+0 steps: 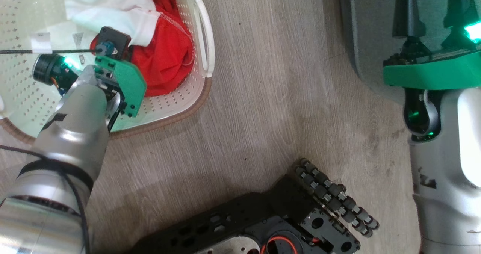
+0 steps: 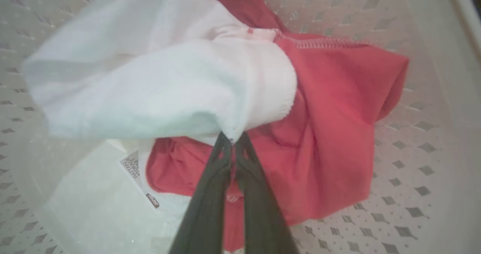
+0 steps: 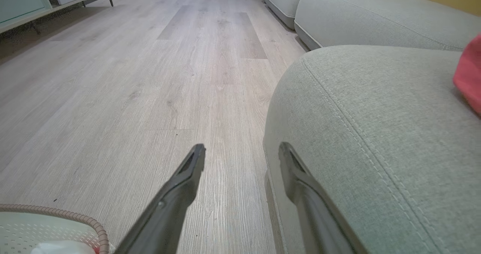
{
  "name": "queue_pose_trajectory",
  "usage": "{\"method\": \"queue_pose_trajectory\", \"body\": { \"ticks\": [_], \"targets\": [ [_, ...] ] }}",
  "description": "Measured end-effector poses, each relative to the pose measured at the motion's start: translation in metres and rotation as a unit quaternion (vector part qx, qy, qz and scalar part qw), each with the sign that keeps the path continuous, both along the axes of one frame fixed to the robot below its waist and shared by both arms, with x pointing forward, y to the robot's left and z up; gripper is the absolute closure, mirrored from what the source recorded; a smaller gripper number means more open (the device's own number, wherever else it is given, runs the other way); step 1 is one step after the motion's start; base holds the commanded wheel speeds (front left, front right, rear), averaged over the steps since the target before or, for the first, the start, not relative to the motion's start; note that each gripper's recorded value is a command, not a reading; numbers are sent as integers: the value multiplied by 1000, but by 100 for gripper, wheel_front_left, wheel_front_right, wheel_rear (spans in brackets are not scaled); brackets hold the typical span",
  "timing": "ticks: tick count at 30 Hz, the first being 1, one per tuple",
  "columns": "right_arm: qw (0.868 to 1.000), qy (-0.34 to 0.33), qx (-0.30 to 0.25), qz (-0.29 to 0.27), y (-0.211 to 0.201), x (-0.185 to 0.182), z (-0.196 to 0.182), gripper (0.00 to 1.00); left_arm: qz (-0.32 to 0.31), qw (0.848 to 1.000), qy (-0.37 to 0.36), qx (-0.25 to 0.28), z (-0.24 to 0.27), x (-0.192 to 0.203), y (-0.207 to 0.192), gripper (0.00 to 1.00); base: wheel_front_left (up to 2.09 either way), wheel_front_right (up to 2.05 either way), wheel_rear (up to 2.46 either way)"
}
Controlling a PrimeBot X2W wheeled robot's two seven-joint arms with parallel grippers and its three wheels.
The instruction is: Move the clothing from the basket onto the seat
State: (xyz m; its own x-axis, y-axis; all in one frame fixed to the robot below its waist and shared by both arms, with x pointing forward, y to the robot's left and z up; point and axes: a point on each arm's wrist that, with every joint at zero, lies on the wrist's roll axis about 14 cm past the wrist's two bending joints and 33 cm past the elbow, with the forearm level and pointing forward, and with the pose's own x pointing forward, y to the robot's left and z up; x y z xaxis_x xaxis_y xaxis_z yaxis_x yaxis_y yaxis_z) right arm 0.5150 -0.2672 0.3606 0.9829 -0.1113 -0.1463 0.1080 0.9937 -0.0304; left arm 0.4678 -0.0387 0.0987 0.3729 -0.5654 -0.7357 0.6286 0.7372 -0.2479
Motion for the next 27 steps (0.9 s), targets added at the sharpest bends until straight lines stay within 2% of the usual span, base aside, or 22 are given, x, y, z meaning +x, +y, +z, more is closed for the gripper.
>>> {"method": "queue_pose_trajectory", "body": {
  "ticks": [12, 22, 27],
  "targets": [
    [999, -37, 9, 0, 0, 9, 33, 0, 43, 998, -28, -39, 36, 27, -7, 100, 0, 0, 0],
    [996, -78, 21, 23, 20, 13, 78, 0, 91, 989, -81, -81, 114, 29, 5, 100, 0, 0, 0],
    [994, -98, 35, 40, 35, 10, 101, 0, 117, 979, -128, -108, 166, 35, 12, 100, 0, 0, 0]
  ]
}}
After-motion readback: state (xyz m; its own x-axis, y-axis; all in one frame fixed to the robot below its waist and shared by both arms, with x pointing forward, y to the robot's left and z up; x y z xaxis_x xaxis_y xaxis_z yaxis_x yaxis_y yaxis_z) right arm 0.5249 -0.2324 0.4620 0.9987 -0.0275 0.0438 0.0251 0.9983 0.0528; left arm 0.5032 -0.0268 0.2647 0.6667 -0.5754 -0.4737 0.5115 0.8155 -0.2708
